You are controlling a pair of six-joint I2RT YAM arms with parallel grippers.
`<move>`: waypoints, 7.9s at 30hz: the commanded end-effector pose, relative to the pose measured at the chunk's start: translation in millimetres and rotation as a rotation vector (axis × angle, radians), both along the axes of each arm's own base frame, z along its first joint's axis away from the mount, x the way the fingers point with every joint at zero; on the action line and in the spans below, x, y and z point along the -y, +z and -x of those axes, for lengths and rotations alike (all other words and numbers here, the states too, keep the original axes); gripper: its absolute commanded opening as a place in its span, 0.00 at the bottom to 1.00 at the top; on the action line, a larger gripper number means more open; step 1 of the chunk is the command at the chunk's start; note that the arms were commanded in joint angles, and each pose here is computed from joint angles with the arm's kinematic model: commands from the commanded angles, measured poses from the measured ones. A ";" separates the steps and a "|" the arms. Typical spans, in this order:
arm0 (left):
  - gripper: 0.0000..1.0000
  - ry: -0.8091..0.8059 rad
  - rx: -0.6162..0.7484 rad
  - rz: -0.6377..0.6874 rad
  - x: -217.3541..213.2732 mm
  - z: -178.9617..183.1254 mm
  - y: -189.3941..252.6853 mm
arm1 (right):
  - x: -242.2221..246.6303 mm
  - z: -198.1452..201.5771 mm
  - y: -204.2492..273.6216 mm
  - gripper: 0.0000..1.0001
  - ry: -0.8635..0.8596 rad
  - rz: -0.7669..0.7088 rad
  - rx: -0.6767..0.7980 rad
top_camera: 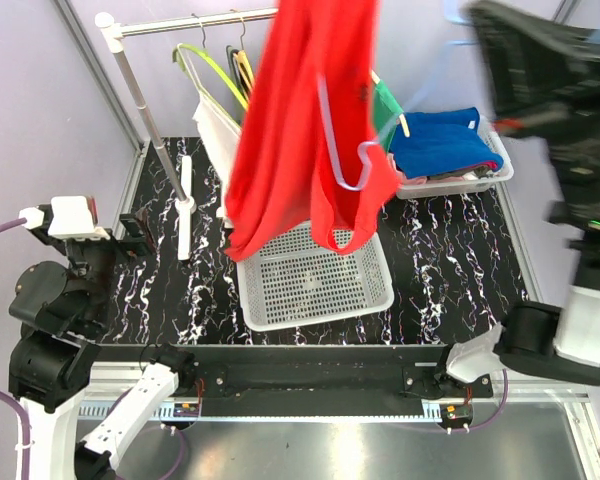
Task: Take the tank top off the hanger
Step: Pick up the hanger from the clothesline, then remove the tank top from the hanger.
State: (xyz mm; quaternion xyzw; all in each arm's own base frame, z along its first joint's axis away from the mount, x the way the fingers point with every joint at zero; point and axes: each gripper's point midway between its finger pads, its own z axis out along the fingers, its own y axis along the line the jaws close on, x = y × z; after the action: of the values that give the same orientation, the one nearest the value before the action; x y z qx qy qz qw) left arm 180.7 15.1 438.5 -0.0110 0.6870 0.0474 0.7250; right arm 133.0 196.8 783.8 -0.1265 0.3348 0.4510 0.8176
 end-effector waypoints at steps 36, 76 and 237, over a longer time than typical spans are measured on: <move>0.99 -0.564 0.095 -0.012 109.1 -18.0 83.9 | -50.6 -37.3 -186.0 0.00 -0.029 0.528 -0.398; 0.88 -1.557 -0.191 -0.048 243.5 30.1 -30.8 | -105.1 6.1 -322.9 0.00 0.311 1.025 -0.466; 0.84 -1.232 -0.214 -0.277 199.9 14.1 -109.2 | -17.3 -20.4 -403.4 0.00 -0.060 1.306 -0.614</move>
State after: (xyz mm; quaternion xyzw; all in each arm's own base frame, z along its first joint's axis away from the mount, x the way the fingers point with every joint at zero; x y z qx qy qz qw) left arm 131.9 -202.1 366.6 0.4978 0.5833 -0.3872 0.5118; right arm 161.5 230.1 370.6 -0.4759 0.7272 0.1498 0.4714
